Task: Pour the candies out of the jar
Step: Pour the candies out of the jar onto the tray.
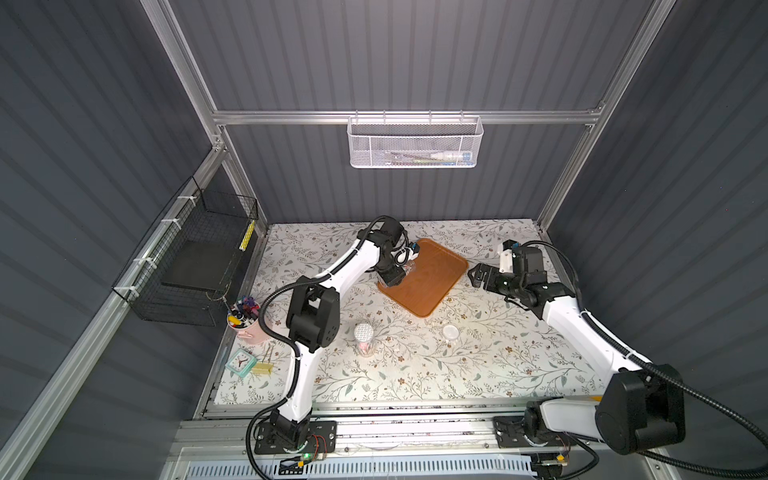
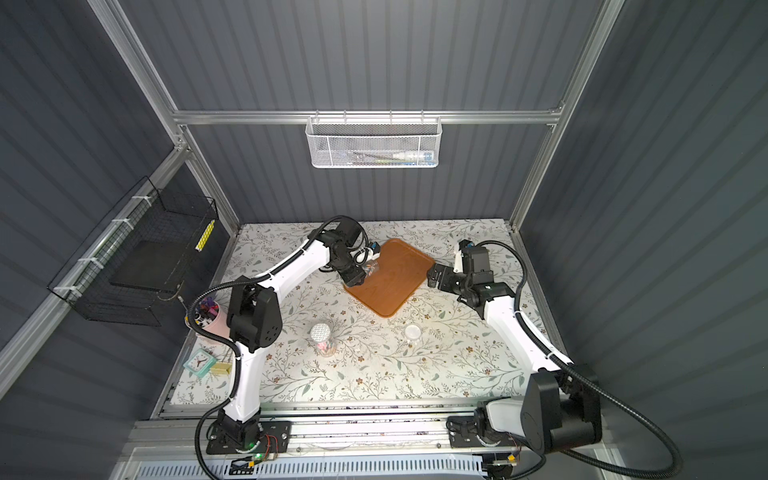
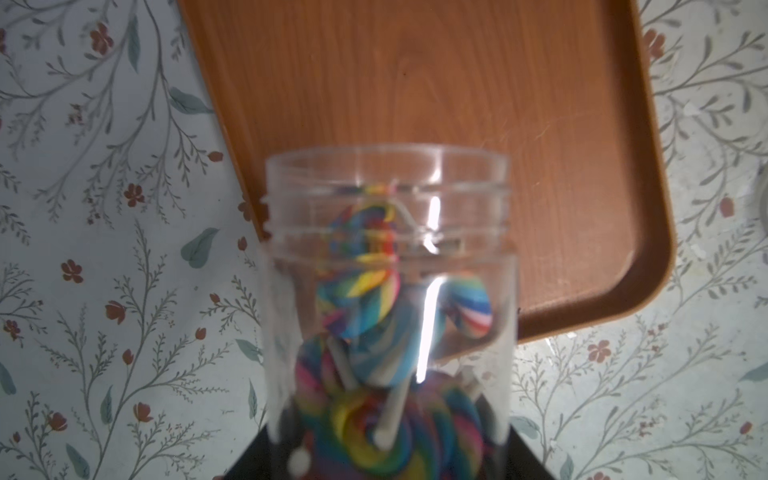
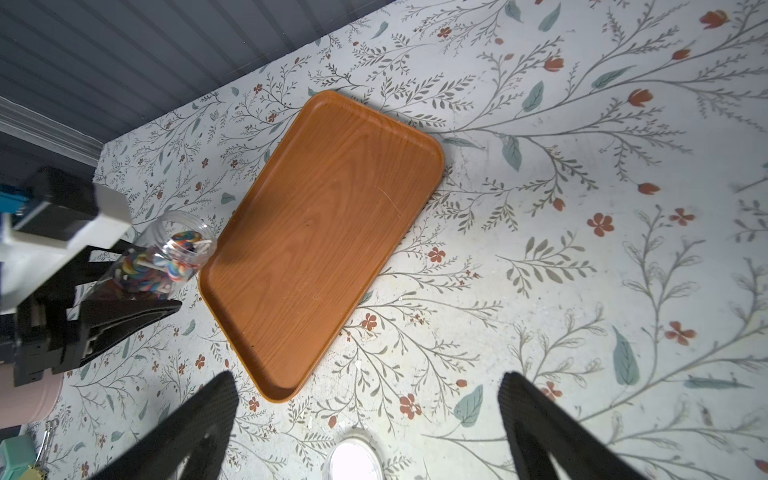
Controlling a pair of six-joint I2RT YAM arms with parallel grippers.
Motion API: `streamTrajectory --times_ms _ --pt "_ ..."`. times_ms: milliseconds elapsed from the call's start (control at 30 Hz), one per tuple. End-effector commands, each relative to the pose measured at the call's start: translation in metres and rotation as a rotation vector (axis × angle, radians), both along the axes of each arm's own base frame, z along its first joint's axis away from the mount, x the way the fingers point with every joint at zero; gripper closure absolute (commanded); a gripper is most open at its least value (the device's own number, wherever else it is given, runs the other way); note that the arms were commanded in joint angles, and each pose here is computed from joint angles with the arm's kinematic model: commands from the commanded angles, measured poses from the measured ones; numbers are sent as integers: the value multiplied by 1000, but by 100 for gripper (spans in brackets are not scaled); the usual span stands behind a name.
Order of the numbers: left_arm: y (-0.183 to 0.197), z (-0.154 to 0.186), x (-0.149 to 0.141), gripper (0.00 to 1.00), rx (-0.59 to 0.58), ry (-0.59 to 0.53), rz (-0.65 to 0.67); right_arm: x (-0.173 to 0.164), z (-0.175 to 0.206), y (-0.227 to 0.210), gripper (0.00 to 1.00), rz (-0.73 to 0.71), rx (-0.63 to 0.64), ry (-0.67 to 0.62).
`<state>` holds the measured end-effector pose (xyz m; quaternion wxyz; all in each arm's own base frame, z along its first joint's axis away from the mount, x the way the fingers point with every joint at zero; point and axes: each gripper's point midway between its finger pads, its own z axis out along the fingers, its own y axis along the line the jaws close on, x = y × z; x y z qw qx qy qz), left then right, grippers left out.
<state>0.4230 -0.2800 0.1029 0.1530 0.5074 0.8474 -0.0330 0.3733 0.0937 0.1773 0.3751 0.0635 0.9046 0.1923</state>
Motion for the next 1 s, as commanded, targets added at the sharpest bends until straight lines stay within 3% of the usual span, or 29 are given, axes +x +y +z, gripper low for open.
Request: streamTrajectory --times_ms 0,100,267,400,533,867,967 --pt "12 2 -26 100 143 68 -56 0 -3 4 1 15 20 -1" --pt "7 4 -27 100 186 49 -77 0 -6 6 1 19 28 8" --pt "17 -4 -27 100 443 -40 -151 -3 -8 7 1 25 34 15" --pt "21 -8 -19 100 525 -90 -157 -4 -9 8 1 27 38 17" --pt "31 -7 -2 100 692 -194 -204 -4 -9 8 1 26 44 15" --pt "15 7 12 100 719 -292 -303 -5 -10 9 1 26 50 12" --pt "20 6 13 100 826 -323 -389 -4 -11 10 1 29 57 16"
